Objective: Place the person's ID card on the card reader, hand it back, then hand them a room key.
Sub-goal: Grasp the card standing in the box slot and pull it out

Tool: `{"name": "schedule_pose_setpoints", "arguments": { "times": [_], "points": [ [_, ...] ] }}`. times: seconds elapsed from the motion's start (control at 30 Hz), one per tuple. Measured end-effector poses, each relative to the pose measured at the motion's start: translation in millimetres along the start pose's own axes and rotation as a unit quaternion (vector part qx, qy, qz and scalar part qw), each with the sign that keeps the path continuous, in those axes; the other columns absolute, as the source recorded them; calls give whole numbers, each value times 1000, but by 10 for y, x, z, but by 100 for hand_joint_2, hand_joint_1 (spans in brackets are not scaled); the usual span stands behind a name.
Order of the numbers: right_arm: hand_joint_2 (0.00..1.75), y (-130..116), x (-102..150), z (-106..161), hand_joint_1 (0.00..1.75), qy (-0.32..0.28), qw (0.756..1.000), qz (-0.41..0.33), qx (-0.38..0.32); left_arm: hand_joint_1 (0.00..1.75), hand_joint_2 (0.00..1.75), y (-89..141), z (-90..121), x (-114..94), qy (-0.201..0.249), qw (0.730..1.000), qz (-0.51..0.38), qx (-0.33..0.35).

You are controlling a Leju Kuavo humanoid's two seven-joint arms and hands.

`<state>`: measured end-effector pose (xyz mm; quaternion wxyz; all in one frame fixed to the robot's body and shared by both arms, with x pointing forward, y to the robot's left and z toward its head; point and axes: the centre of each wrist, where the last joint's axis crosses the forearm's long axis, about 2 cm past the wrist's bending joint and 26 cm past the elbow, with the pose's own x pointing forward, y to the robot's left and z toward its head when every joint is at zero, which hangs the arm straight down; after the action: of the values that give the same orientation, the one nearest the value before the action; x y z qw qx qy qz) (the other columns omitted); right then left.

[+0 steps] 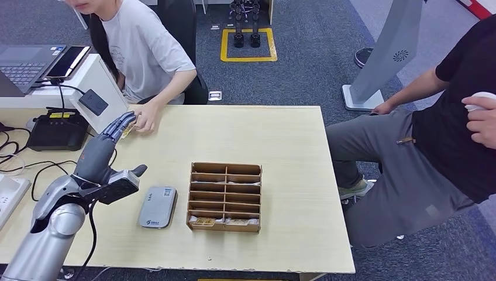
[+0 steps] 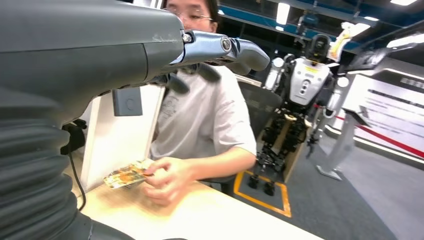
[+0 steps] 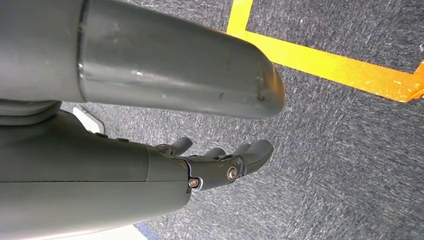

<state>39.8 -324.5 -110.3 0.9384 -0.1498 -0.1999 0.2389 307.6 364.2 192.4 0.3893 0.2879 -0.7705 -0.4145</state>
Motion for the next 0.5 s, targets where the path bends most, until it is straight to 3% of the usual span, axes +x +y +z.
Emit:
{"name": "schedule_pose_setpoints", "arguments": {
  "times": [0.23,0.37,0.5],
  "points": [
    [0,-3,-14,3,0,1,1000,-7,-2,0,175,-29,53,199,-55,998,-2,-34],
    [0,-9,-26,5,0,0,1000,-14,-5,0,175,-180,142,416,-108,992,-5,-69],
    [0,-13,-37,7,0,6,1000,-20,-6,0,175,-393,250,661,-156,982,-68,-81]
  ]
}}
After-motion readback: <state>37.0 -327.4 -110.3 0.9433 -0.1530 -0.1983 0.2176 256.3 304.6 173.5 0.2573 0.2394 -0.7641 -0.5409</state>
